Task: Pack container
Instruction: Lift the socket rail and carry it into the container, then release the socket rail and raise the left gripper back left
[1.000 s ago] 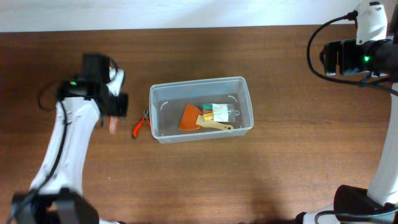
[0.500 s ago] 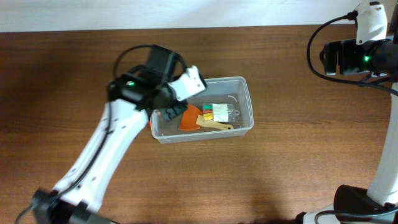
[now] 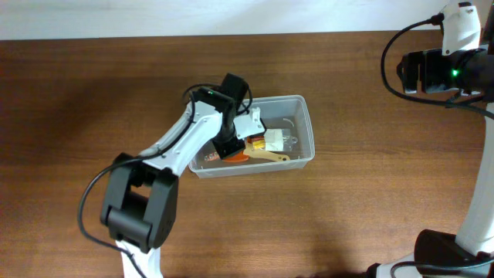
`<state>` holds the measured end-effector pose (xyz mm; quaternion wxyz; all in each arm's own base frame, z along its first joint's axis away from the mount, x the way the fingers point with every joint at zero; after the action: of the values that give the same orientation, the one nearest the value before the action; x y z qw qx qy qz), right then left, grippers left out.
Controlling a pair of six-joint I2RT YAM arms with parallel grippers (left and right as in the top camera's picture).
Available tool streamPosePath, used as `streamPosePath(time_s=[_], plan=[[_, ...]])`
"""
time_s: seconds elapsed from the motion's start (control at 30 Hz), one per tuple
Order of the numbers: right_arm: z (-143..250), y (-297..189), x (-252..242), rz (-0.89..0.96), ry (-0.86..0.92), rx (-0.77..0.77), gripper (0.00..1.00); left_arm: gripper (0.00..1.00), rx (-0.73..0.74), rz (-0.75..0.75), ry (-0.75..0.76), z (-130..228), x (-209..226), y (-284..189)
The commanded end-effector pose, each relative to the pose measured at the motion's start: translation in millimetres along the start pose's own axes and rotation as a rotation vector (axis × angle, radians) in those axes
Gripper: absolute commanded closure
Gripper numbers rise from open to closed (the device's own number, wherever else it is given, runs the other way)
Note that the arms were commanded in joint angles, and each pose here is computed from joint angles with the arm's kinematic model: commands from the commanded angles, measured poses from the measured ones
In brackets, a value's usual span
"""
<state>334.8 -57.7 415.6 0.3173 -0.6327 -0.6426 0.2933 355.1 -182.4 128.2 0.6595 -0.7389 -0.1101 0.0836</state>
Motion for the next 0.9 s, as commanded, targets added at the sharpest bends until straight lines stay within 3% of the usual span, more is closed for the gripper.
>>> streamPosePath(time_s=[0.0,0.1,0.23,0.3,0.43,0.6,0.73,0.83,0.87], plan=[[0,2,0,-0.016,0.015,0.004,0.01,0.80,0.000,0.015,-0.032,1,-2,0],[0,2,0,-0.017,0.015,0.004,0.01,0.80,0.022,-0.012,-0.031,3,1,-2],[0,2,1,-0.024,0.015,0.002,0.01,0.46,0.055,-0.066,-0.057,3,8,-14],[0,2,1,-0.028,0.015,0.002,0.01,0.34,0.062,-0.102,-0.077,0,14,-27],[0,2,1,-0.027,0.015,0.002,0.01,0.32,0.046,-0.187,-0.108,-11,28,-72],[0,2,1,-0.027,0.015,0.002,0.01,0.34,-0.019,-0.364,-0.287,-12,38,-161],[0,2,1,-0.027,0.015,0.002,0.01,0.19,-0.036,-0.500,-0.515,24,42,-226],[0,2,1,-0.027,0.015,0.002,0.01,0.18,-0.028,-0.501,-0.690,63,38,-250],[0,2,1,-0.027,0.015,0.002,0.01,0.23,-0.019,-0.474,-0.726,77,36,-254]])
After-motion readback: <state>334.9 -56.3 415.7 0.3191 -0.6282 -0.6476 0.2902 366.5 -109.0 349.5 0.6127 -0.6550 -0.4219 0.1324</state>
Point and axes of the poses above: each gripper's point midway between its finger pads, its own y axis out along the fingers, its own x axis along the line the jaws close on, z = x × y, the point moved 8 cm from there along -y, back along the fingers, and after that the axes turned 8 degrees about y, right-handed, at the moved point
